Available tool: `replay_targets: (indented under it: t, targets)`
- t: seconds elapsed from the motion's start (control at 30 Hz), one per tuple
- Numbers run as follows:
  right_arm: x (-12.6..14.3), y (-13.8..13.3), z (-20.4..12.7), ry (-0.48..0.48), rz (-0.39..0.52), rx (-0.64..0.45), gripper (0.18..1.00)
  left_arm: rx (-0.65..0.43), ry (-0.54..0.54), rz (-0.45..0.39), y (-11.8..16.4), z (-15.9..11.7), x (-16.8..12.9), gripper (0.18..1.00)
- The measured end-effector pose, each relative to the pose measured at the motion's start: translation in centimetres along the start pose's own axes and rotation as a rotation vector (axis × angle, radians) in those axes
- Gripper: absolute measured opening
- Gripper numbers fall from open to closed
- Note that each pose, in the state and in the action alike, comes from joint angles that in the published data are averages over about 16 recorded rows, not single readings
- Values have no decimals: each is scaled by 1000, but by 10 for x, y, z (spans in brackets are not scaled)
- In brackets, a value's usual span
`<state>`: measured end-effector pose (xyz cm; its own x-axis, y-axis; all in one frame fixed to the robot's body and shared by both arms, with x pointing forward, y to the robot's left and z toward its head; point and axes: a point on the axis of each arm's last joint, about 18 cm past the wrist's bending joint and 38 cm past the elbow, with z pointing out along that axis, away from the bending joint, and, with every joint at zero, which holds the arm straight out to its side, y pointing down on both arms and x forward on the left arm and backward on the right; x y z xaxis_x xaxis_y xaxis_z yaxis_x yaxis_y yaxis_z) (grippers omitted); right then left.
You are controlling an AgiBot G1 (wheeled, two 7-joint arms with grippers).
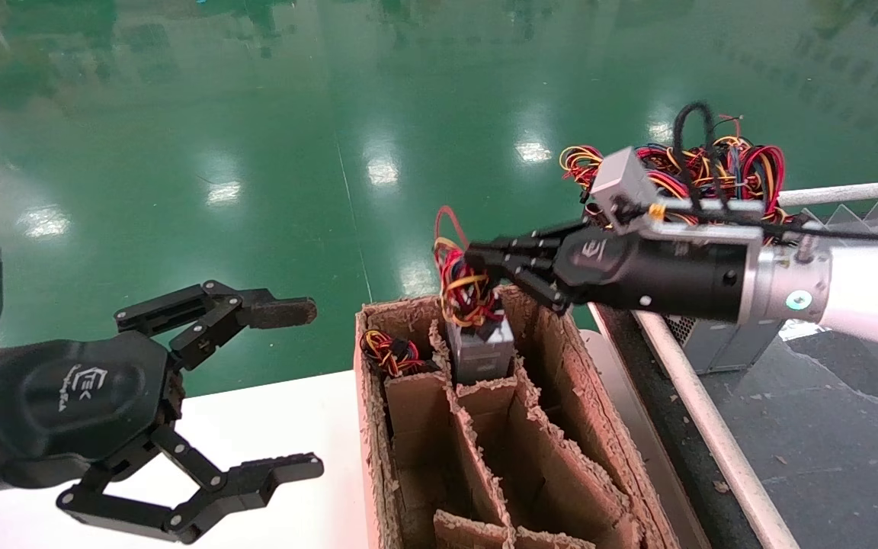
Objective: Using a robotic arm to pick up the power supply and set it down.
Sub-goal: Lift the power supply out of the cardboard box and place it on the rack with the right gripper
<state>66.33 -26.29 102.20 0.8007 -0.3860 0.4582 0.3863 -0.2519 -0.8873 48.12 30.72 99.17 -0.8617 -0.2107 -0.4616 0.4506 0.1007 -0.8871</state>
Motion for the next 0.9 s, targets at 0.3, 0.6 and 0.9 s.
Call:
replay_targets:
  t: [0.3,0.6,0.9]
  targets:
    - [19,-44,-28,57,-82,69,221,0,0,0,0,0,0,1001]
    - [37,-90,-64,132,-157,121,215,0,0,0,0,0,0,1001]
    - [50,-121,-104,215,-208,141,214,0,0,0,0,0,0,1001]
